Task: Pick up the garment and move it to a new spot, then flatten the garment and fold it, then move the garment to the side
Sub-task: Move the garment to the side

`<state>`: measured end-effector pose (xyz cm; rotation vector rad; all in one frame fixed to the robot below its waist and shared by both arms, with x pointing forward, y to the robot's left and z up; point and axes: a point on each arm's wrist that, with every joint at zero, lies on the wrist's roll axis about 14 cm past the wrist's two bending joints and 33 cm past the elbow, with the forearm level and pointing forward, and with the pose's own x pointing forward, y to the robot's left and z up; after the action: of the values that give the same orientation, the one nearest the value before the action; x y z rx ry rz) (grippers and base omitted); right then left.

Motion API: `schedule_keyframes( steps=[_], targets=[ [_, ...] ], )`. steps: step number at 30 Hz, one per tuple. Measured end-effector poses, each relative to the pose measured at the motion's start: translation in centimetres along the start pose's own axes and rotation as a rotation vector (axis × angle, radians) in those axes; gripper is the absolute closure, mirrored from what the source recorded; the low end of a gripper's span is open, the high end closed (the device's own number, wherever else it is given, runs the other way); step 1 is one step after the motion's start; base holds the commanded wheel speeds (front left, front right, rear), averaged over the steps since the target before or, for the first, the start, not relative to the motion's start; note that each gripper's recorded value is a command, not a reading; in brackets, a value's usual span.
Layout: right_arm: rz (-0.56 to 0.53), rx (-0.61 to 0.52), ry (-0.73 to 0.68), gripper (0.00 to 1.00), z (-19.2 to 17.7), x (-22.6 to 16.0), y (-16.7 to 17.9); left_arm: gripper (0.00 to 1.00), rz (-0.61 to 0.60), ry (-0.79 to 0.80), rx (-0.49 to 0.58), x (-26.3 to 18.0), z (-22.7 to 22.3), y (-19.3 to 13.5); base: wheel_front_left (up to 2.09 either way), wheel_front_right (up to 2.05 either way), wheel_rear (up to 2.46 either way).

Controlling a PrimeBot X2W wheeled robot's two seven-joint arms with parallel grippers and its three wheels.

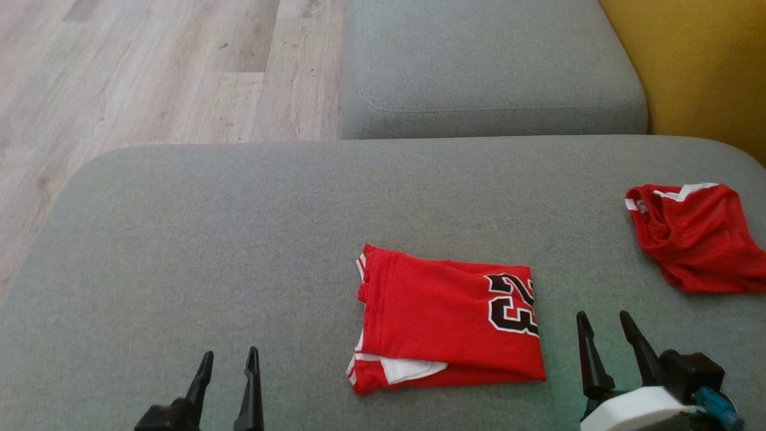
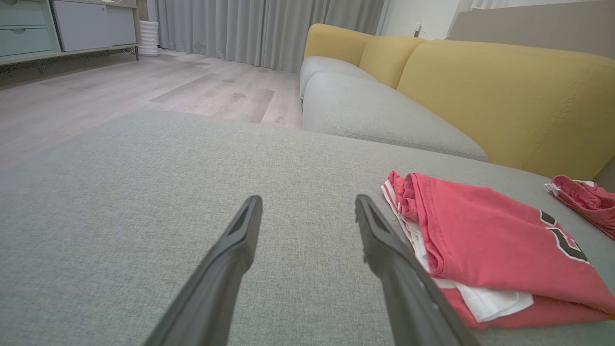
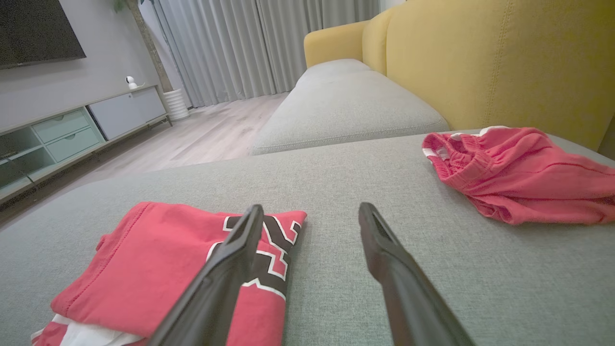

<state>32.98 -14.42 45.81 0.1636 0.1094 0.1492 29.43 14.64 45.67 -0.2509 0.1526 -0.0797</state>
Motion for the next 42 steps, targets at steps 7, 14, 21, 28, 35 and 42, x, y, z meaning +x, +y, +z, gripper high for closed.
schedule_keyframes(
  steps=[7, 14, 21, 28, 35, 42],
  targets=[
    [0.003, -0.002, 0.024, 0.0, -0.5, 0.3, 0.0, 0.0, 0.011, 0.003, 0.003, -0.1, -0.1, 0.3, 0.0, 0.0, 0.0],
    [0.002, -0.029, 0.088, 0.0, -1.1, 1.5, -0.2, 0.0, 0.04, 0.012, 0.0, -0.4, -0.5, 1.0, 0.0, 0.0, 0.0],
    [0.04, -0.045, 0.183, 0.0, -1.5, 5.1, 0.9, 0.0, 0.09, 0.015, -0.013, -0.6, -0.6, 2.2, 0.0, 0.0, 0.0],
    [0.06, -0.051, 0.368, 0.0, -6.1, 6.3, 1.5, 0.0, 0.159, 0.032, -0.036, -1.2, -1.2, 3.6, 0.0, 0.0, 0.0],
    [0.094, -0.027, 0.497, 0.0, -9.6, 7.0, 2.8, 0.0, 0.216, 0.043, -0.04, -1.2, -1.4, 5.2, 0.0, 0.0, 0.0],
    [0.12, -0.012, 0.505, 0.9, -9.8, 7.8, 3.8, 0.0, 0.216, 0.05, -0.037, -0.7, -1.5, 5.2, 0.0, 0.0, 0.0]
  ],
)
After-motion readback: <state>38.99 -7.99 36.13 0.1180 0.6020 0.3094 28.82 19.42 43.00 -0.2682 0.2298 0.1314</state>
